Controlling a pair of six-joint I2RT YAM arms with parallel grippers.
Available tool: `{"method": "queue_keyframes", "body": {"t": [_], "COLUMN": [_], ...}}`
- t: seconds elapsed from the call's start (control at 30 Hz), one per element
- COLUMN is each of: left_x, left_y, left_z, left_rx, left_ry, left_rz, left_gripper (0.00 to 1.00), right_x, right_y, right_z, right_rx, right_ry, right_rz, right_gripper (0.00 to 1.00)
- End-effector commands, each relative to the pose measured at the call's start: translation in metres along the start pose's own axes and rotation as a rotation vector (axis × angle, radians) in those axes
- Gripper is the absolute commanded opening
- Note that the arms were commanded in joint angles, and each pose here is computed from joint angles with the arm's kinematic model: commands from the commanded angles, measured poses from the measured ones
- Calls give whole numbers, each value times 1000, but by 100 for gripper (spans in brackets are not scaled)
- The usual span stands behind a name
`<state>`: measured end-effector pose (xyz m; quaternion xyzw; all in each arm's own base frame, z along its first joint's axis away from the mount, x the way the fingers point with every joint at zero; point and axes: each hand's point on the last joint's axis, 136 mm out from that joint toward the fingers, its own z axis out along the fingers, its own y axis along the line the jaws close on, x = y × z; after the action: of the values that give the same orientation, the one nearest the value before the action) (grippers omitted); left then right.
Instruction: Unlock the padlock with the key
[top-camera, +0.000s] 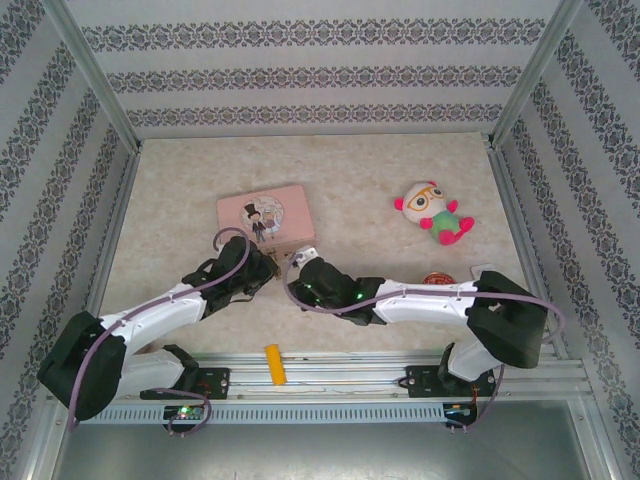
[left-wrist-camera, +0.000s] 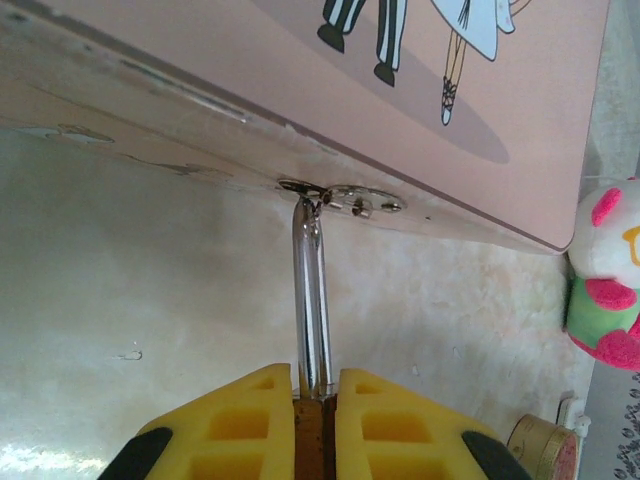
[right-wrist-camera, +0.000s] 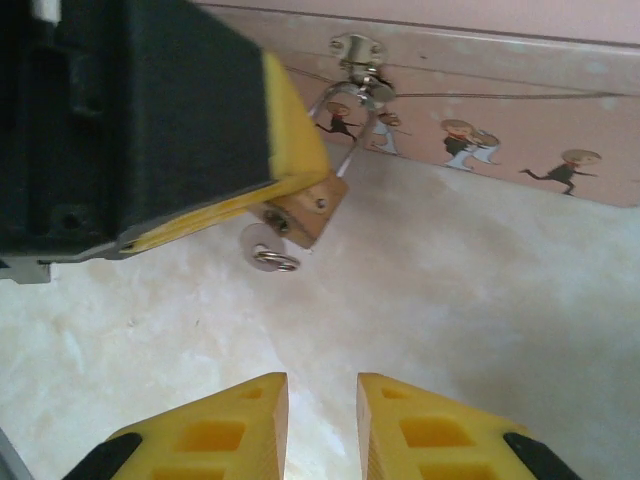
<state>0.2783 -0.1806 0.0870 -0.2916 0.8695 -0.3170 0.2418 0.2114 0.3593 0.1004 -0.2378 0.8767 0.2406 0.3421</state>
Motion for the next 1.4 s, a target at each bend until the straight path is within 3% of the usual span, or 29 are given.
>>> {"method": "queue_keyframes", "body": {"t": [0.0,0.43,1.37], "left_x": [-8,-5,-2], "left_y": [-20,-22,-28], "left_z": [-2,6,7], "left_rx": [24,28,66], "left_ry": [-25,14,45], "left_rz": [-23,-57,-58], "left_gripper": [0,0,0], "right_x": [-9,-19,-31], "right_y": [0,21,1], "right_z": [3,21,49], "right_rx": [68,-3,0], "right_ry": [-32,-19,-45], "right_rz": [-101,-145,-38], "right_gripper": [25,27,20]}}
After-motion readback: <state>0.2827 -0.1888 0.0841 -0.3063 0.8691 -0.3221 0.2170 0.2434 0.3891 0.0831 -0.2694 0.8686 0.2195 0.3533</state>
